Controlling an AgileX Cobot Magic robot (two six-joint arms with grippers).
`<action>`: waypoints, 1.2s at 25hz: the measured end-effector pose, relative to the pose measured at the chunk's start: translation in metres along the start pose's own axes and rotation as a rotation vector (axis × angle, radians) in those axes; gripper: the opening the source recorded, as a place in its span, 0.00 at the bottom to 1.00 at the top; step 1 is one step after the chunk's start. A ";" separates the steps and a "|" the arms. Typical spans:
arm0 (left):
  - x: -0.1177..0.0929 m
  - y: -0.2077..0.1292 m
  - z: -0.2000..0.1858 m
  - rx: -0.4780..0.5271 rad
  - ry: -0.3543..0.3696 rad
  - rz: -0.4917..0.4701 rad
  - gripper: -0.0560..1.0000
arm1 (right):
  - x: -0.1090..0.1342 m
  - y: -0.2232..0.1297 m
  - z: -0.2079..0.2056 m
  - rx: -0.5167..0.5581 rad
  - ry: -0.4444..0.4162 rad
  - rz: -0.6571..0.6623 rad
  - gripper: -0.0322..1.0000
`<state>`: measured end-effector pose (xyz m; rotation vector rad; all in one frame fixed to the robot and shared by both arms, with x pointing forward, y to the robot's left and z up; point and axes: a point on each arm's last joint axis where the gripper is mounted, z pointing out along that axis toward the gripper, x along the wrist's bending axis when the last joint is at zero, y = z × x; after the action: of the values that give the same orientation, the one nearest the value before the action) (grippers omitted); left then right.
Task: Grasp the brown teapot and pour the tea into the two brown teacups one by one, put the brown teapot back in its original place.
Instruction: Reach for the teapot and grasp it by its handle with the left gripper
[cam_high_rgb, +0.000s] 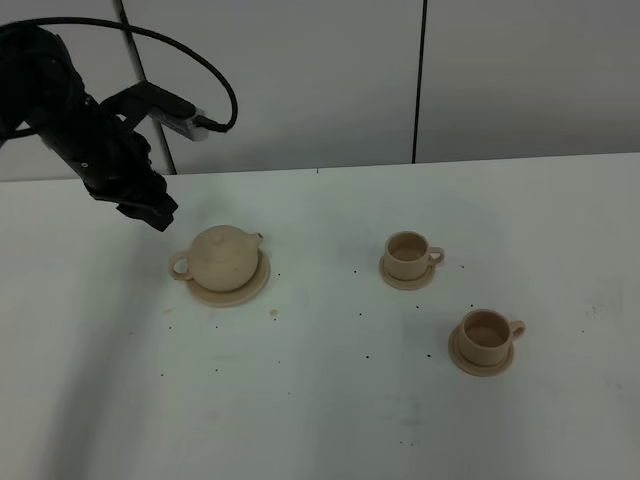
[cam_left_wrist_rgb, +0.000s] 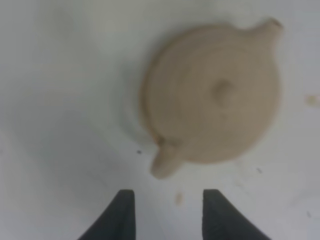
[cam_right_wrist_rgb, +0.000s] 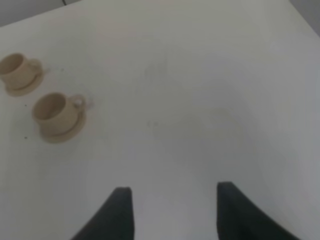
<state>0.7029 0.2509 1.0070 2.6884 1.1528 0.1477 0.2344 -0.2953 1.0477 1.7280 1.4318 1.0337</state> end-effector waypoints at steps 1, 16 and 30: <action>-0.003 0.000 0.000 0.001 -0.029 0.038 0.42 | 0.000 0.000 0.000 0.000 0.000 0.000 0.40; -0.002 -0.002 0.002 0.015 -0.033 0.223 0.42 | 0.000 0.000 0.000 0.000 0.000 0.000 0.40; -0.021 0.013 0.027 0.155 0.042 0.269 0.37 | 0.000 0.000 0.000 0.000 0.000 0.000 0.40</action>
<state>0.7024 0.2234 0.9832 2.9831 0.8386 0.1636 0.2344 -0.2953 1.0477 1.7280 1.4318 1.0337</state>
